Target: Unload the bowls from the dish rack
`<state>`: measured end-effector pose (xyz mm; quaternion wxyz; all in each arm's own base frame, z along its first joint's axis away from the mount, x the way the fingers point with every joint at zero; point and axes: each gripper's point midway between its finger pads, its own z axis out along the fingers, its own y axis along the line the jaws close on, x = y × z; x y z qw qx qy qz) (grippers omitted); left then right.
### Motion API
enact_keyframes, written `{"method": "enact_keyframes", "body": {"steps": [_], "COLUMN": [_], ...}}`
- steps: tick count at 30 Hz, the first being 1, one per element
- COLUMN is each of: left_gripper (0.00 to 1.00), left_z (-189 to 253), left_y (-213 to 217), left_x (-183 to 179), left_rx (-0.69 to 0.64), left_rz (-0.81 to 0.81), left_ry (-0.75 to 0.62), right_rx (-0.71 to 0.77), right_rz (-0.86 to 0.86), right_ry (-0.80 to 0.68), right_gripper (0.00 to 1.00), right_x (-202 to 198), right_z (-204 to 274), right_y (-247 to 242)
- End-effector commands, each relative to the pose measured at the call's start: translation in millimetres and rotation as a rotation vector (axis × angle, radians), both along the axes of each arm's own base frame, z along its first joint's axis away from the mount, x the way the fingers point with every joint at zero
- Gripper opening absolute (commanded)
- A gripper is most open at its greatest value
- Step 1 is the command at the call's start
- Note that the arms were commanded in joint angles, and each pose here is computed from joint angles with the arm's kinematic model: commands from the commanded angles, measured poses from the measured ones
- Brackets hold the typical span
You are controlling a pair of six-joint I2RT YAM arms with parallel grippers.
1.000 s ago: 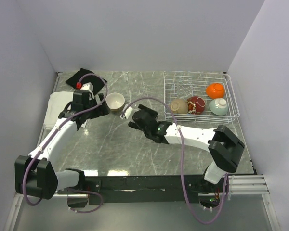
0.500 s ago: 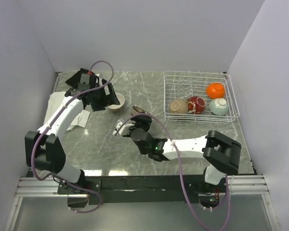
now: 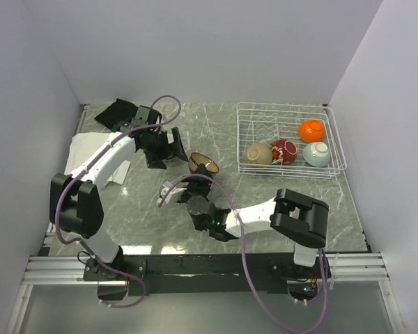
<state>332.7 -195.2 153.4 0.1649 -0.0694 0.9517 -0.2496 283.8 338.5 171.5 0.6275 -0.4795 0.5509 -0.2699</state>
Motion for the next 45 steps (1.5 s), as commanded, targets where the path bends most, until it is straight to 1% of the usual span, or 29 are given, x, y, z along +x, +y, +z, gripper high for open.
{"method": "enact_keyframes", "body": {"steps": [1, 7, 11, 17, 22, 24, 26, 29, 33, 35, 36, 38, 41, 45], "left_gripper": [1.0, 0.99, 0.99, 0.99, 0.99, 0.99, 0.99, 1.0, 0.99, 0.99, 0.99, 0.98, 0.93, 0.87], "left_z": [10, 7, 16, 19, 15, 23, 29, 30, 22, 21, 20, 20, 13, -1], "left_y": [-12, -19, -19, -8, -12, -11, -5, 2, -8, -11, -15, -18, -20, -28], "left_x": [-3, -3, 5, 9, 6, 9, 10, 10, 5, 10, 4, 8, 6, -4], "left_rx": [-0.057, -0.095, -0.097, -0.052, -0.069, -0.067, -0.033, -0.011, -0.037, -0.002, 0.024, 0.051, 0.069, 0.085], "left_rz": [-0.02, -0.024, 0.003, 0.05, 0.038, 0.038, 0.054, 0.065, 0.047, 0.039, 0.023, 0.015, 0.008, -0.038], "left_ry": [0.02, 0.045, 0.011, -0.017, 0.026, 0.007, -0.017, -0.033, 0.019, 0.022, 0.041, 0.045, 0.071, 0.127], "right_rx": [0.11, 0.097, 0.084, 0.064, 0.048, 0.049, 0.039, 0.042, 0.036, 0.031, 0.017, 0.028, 0.015, 0.015], "right_rz": [-0.015, -0.021, -0.025, -0.049, -0.044, -0.047, -0.055, -0.053, -0.058, -0.055, -0.049, -0.041, -0.04, -0.042], "right_ry": [-0.087, -0.078, -0.057, -0.073, -0.062, -0.063, -0.057, -0.052, -0.043, -0.039, -0.031, -0.016, -0.005, -0.016], "right_gripper": [0.27, 0.28, 0.28, 0.28, 0.28, 0.28, 0.28, 0.28, 0.28, 0.28, 0.28, 0.28, 0.28, 0.28], "right_x": [-1, -1, 0, 0, 0, 1, 1, -1, -3, -7, -9, -12, -14, -15], "right_z": [28, 12, 1, -9, -17, -20, -24, -25, -27, -29, -31, -33, -35, -31], "right_y": [2, 3, 4, -1, 2, 4, 2, 1, -2, -2, -2, -1, -2, -1]}}
